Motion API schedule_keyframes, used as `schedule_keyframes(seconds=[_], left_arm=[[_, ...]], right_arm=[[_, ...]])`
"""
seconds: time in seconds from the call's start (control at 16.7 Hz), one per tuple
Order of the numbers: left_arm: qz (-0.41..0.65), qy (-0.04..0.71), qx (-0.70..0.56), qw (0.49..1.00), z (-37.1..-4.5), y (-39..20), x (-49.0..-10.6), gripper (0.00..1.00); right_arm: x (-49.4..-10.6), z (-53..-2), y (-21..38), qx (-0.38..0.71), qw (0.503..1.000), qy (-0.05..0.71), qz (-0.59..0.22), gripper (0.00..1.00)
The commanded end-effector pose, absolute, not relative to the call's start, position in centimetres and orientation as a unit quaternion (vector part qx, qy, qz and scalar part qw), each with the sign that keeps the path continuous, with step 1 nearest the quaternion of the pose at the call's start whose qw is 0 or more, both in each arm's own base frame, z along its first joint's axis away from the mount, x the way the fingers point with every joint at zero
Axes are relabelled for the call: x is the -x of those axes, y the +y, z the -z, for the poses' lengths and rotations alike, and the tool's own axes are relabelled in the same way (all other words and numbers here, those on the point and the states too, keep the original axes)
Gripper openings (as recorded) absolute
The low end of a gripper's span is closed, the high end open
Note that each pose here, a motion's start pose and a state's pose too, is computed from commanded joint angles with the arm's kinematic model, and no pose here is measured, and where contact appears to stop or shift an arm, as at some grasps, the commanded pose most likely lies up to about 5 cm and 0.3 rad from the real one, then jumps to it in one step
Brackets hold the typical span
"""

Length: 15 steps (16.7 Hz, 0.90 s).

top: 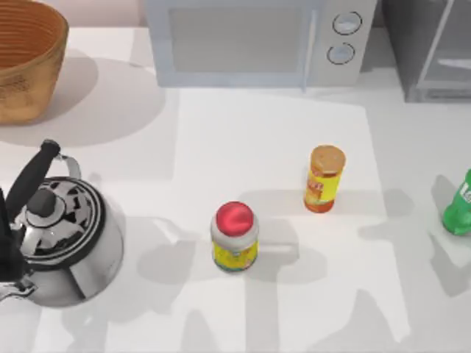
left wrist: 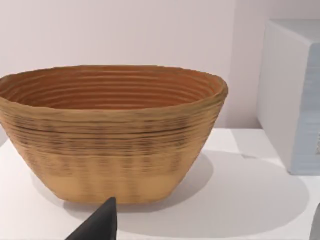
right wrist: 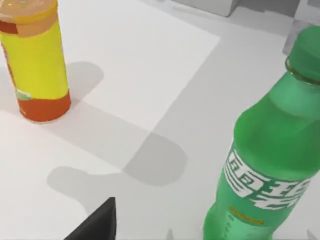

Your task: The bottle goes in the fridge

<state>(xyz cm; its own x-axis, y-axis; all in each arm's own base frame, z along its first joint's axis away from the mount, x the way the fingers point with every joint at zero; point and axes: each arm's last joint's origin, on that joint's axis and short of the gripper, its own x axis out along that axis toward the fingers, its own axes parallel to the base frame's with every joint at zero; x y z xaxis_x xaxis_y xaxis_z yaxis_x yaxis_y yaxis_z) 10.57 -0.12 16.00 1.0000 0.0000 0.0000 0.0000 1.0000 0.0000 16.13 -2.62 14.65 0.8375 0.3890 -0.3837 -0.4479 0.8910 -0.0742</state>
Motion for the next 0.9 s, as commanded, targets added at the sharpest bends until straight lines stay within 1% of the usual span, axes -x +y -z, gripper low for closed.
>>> schedule_keyframes(seconds=[0.18, 0.42, 0.66, 0.9], left_arm=[[0.000, 0.000, 0.000, 1.000, -16.0, -0.1, -10.6, 1.00], [0.000, 0.000, 0.000, 1.000, -16.0, -0.1, -10.6, 1.00], [0.000, 0.000, 0.000, 1.000, -16.0, -0.1, -10.6, 1.00], [0.000, 0.000, 0.000, 1.000, -16.0, -0.1, -10.6, 1.00]], right_arm=[[-18.5, -13.4, -4.6, 0.071, 0.937, 0.193, -0.282, 1.00], [-20.8, -11.3, -7.3, 0.062, 0.923, 0.164, -0.344, 1.00], [-21.4, -9.5, -8.8, 0.057, 0.916, 0.140, -0.371, 1.00], [-21.4, -9.3, -8.9, 0.056, 0.916, 0.138, -0.374, 1.00]])
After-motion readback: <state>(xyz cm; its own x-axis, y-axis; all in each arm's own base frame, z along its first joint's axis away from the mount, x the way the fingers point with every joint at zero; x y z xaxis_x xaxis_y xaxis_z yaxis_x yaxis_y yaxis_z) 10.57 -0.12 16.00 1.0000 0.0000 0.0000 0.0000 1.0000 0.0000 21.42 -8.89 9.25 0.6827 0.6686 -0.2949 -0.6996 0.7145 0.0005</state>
